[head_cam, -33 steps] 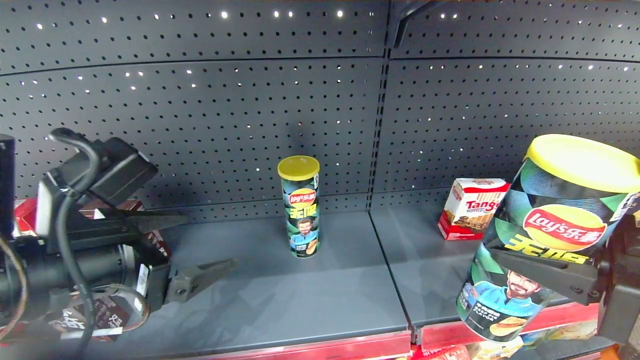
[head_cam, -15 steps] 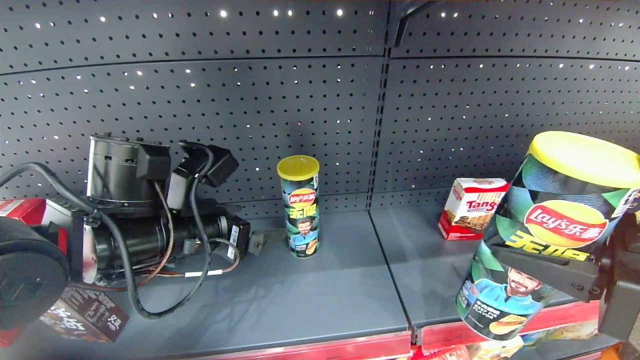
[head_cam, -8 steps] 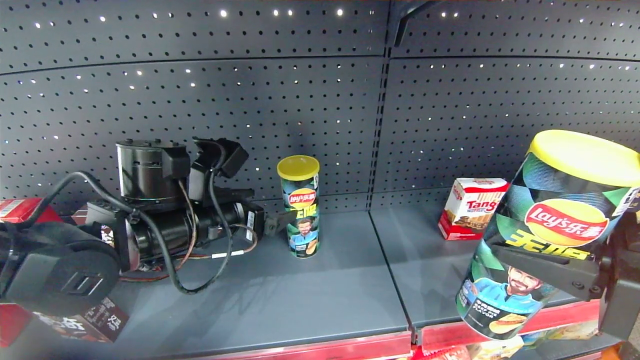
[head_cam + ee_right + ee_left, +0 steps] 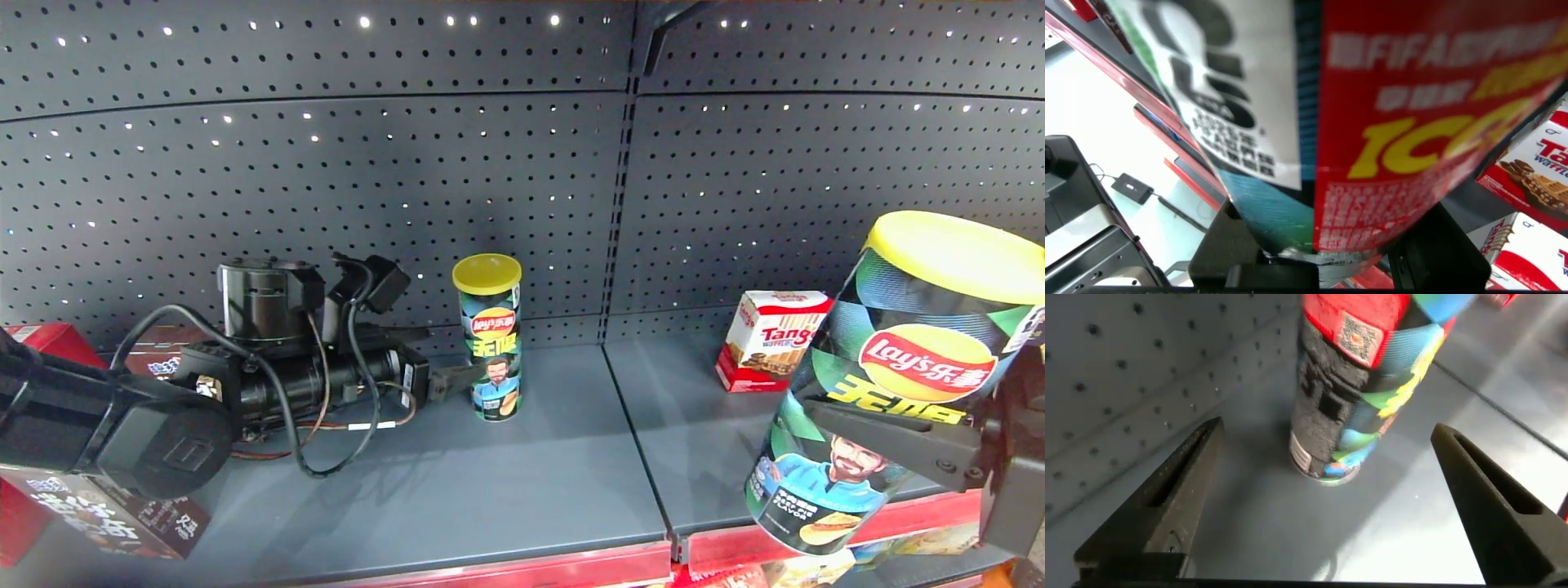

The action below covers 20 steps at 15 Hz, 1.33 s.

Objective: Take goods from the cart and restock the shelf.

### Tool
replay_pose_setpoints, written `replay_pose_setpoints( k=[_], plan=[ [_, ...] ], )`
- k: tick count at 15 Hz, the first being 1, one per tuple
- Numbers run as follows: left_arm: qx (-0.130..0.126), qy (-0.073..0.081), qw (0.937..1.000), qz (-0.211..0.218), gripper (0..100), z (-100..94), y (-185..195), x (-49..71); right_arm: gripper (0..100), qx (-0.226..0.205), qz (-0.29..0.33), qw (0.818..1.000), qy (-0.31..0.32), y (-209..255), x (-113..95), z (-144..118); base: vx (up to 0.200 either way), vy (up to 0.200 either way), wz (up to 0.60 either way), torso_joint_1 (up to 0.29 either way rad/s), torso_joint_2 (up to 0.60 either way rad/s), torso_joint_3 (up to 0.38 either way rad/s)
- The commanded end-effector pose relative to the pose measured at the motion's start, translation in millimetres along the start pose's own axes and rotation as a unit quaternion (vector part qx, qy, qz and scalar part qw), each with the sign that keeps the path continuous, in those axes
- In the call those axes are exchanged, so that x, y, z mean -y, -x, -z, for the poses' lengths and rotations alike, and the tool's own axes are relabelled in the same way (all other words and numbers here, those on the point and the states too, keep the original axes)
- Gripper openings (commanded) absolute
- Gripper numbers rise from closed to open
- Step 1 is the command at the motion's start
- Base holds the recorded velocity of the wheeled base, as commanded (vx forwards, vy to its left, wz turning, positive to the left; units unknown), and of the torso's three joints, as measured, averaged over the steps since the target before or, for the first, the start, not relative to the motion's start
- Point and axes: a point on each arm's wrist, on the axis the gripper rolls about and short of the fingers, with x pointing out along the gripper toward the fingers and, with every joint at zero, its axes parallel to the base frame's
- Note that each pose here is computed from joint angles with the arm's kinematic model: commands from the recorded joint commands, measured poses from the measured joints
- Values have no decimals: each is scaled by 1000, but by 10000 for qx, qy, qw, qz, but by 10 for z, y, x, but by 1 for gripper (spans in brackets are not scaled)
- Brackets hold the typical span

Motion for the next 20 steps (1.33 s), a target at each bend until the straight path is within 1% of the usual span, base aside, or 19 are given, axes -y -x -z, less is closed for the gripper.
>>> replay_pose_setpoints(
  k=[1,3,4,5,6,7,8,9,12,15,17,19,20],
  plan=[
    [-30,84,10000,13,100,87,-16,-113,0,-8,-7,10000,4,-1,-2,6,0,0,0,0,0,0],
    [36,88,9998,158,100,103,-15,-157,0,-9,0,10000,2,-1,0,6,0,0,0,0,0,0],
    [79,85,9994,318,100,116,-9,-182,0,-16,0,10000,1,-1,0,10,0,0,0,0,0,0],
    [143,91,9990,410,100,120,5,-241,0,-16,0,10000,1,-1,0,10,0,0,0,0,0,0],
    [271,49,9980,562,100,112,-3,-277,0,-16,-8,10000,3,2,-3,13,0,0,0,0,0,0],
    [395,-3,9963,767,100,109,3,-304,0,-23,-9,10000,1,5,-4,20,0,0,0,0,0,0],
    [465,-28,9941,977,100,115,10,-330,0,-23,-9,10000,1,5,-4,20,0,0,0,0,0,0],
    [514,-44,9925,1104,100,125,12,-361,0,-16,-8,10000,3,5,-4,16,0,0,0,0,0,0],
    [586,-64,9879,1435,100,157,11,-401,0,-8,-7,10000,4,3,-3,8,0,0,0,0,0,0],
    [637,-91,9843,1644,100,215,-49,-449,0,22,-12,10000,9,15,-6,-1,0,0,0,0,0,0],
    [763,-163,9805,1806,100,250,-126,-531,0,53,-17,10000,15,25,-9,-13,0,0,0,0,0,0],
    [762,-154,9805,1807,100,266,-164,-557,0,69,-31,10000,19,16,-9,-33,0,0,0,0,0,0],
    [791,-180,9801,1811,100,246,-172,-565,0,70,-39,10000,20,5,-9,-42,0,0,0,0,0,0]
  ],
)
